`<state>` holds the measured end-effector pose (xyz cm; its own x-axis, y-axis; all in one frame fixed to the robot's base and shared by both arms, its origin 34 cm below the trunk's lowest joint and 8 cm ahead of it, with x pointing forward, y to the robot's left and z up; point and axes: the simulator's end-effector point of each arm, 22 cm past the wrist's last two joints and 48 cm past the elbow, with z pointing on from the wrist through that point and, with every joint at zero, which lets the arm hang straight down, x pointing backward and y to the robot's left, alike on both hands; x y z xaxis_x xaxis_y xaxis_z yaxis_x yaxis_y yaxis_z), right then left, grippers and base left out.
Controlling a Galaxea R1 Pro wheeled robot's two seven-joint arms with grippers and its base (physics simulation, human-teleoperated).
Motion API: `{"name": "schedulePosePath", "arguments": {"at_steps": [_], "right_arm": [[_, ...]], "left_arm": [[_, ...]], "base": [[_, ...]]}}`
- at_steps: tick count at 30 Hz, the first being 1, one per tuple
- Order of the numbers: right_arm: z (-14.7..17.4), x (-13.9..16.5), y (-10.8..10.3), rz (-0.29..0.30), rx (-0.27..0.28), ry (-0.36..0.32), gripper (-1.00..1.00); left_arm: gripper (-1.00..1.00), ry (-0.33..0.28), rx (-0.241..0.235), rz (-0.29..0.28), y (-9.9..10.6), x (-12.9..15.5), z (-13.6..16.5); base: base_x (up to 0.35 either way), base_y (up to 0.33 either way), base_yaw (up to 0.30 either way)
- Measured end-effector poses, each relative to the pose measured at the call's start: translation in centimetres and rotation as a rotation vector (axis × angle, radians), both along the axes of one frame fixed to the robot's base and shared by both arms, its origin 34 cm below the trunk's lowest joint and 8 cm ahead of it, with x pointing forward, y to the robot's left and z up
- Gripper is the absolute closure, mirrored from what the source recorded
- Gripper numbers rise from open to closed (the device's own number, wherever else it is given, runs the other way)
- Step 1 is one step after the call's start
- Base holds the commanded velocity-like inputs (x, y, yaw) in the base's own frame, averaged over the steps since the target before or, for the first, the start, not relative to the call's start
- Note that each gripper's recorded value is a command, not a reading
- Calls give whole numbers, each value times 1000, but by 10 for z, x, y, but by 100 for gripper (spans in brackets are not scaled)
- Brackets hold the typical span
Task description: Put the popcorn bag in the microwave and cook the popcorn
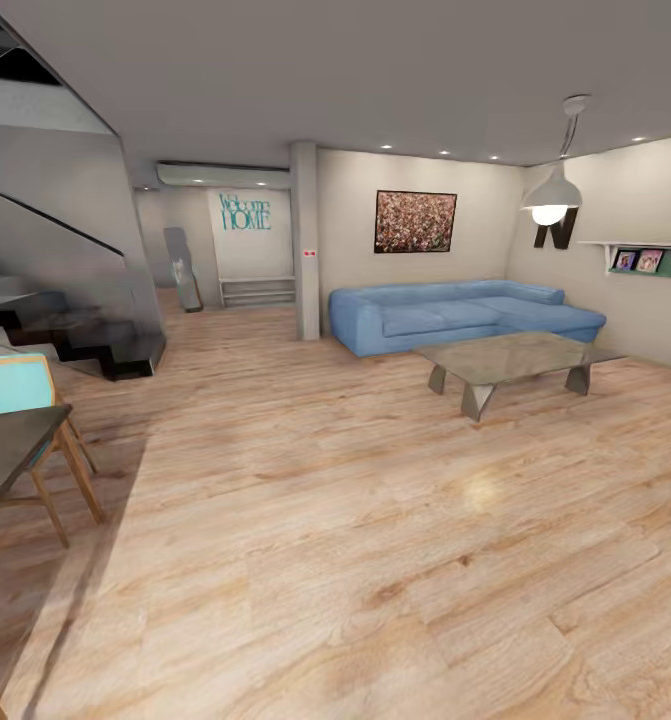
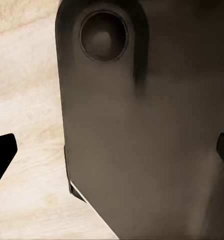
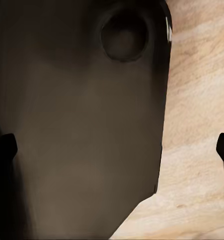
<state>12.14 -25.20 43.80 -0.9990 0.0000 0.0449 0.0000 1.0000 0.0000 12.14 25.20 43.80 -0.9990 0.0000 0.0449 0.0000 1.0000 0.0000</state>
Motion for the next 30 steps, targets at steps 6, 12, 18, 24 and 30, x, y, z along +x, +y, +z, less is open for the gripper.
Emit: {"name": "schedulePosePath", "arguments": {"at_steps": [6, 12, 18, 24, 30], "right_arm": [[0, 1, -5, 24, -1, 4, -100], [0, 8, -16, 24, -15, -22, -100], [0, 8, -19, 9, -25, -24, -100], [0, 8, -18, 10, -25, -22, -100], [0, 8, -20, 15, -26, -23, -100]], "left_arm": [[-100, -2, 4, -3, 4, -2, 0], [-100, -32, 5, 12, 4, 11, 0], [-100, -40, -7, 22, -4, 15, 0], [-100, -41, -10, 52, -5, 15, 0], [-100, -41, -10, 89, -5, 15, 0]], "base": [[0, 0, 0], [0, 0, 0], [0, 0, 0], [0, 0, 0], [0, 0, 0]]}}
